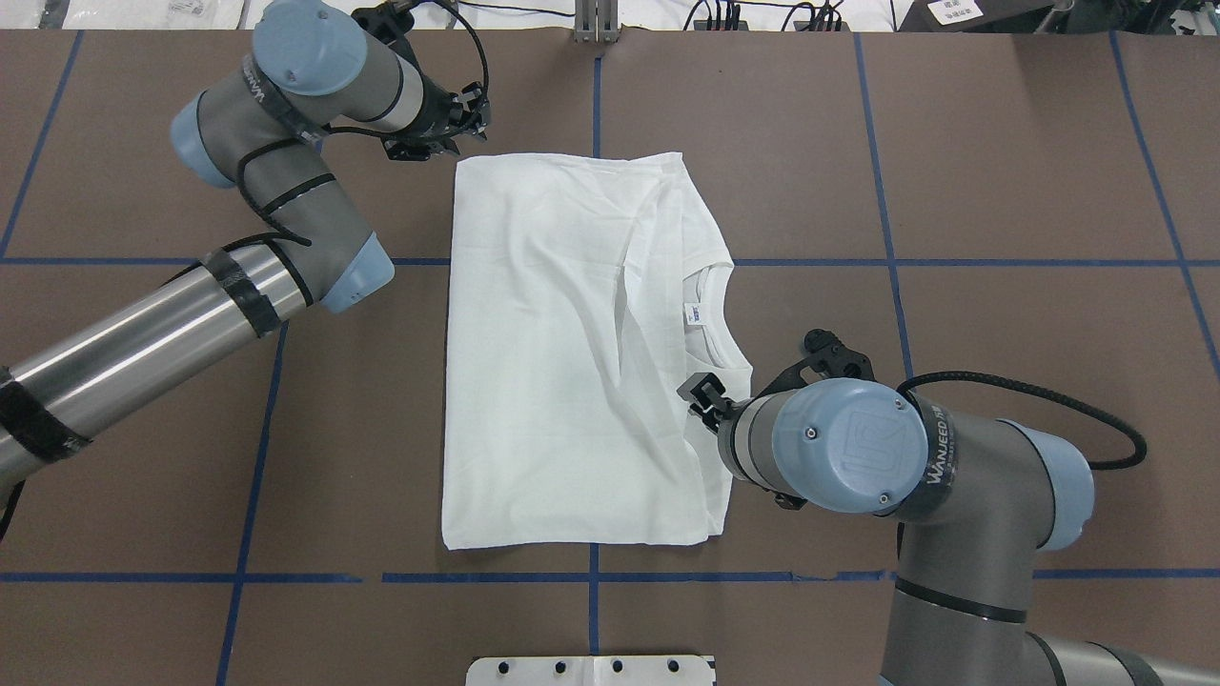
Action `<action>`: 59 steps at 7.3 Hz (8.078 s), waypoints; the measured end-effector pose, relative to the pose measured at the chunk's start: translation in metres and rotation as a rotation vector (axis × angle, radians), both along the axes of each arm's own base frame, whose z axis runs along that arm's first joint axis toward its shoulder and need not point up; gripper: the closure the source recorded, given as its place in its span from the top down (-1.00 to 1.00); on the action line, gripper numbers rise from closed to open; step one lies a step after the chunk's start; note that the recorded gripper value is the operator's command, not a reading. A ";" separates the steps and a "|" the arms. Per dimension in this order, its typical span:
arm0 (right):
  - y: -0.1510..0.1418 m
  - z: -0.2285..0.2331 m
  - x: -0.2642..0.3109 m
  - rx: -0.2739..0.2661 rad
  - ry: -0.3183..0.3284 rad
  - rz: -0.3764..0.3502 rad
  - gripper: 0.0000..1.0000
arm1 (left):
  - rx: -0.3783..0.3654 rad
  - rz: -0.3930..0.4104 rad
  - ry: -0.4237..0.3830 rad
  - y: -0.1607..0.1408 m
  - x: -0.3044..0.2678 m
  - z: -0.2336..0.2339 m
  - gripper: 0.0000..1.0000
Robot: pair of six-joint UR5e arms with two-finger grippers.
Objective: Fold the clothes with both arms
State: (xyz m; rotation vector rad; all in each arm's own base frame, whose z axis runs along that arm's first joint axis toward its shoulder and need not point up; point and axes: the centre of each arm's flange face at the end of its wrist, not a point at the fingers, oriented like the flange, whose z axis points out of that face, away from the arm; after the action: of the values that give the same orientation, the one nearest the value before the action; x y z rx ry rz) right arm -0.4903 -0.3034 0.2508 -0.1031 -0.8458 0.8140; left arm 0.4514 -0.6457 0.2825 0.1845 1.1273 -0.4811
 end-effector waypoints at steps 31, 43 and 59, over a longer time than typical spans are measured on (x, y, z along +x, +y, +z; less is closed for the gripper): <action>0.034 0.047 -0.026 0.131 -0.162 0.057 1.00 | 0.017 0.017 0.030 0.037 -0.032 0.015 0.08; 0.092 0.052 -0.061 0.030 -0.058 0.047 0.69 | 0.024 0.017 0.036 0.046 -0.041 0.019 0.08; 0.070 0.035 -0.050 -0.007 -0.053 0.053 -1.00 | 0.020 0.013 0.051 0.058 -0.049 0.017 0.08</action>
State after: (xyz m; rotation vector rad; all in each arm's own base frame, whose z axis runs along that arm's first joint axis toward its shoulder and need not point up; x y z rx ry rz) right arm -0.5401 -0.2335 0.2859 -0.1085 -0.8987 0.8671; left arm 0.4020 -0.5876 0.2995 0.1827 1.1829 -0.4654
